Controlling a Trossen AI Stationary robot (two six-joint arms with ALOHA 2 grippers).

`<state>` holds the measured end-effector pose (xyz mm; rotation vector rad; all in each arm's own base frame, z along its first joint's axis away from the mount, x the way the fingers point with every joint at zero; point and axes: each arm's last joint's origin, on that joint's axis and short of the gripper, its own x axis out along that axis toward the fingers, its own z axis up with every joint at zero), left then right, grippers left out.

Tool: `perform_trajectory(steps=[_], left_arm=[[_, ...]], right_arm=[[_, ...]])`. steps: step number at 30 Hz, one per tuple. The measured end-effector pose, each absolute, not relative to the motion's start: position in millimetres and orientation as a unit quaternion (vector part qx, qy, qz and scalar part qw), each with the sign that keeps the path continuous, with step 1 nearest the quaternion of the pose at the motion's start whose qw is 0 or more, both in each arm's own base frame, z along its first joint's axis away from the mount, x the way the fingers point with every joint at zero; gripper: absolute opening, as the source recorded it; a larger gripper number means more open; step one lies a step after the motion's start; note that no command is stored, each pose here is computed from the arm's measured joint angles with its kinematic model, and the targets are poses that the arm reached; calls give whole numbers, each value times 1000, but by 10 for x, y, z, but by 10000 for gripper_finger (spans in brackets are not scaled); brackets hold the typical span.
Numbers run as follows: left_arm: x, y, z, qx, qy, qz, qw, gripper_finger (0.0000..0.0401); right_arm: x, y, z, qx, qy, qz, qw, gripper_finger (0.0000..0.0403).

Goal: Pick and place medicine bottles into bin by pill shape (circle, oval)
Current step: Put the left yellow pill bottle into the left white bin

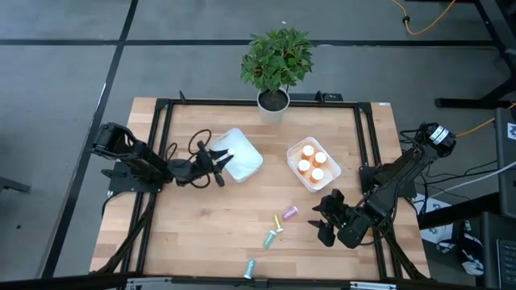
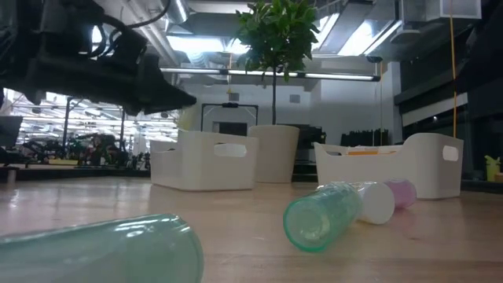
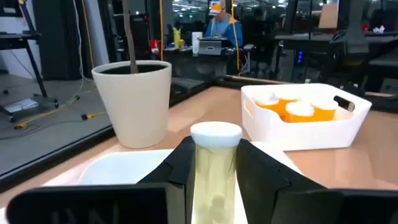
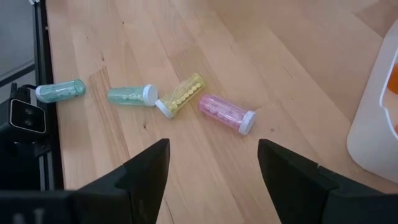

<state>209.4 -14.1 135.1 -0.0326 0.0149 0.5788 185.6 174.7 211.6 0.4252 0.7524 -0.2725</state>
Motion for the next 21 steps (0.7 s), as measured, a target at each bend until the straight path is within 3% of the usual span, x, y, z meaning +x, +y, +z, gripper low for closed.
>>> perform_trajectory(steps=[21], left_arm=[[2126, -170, 1000, -43, 58, 286, 955, 81]], right_arm=[[1857, 1748, 2116, 206, 363, -132, 899, 245]])
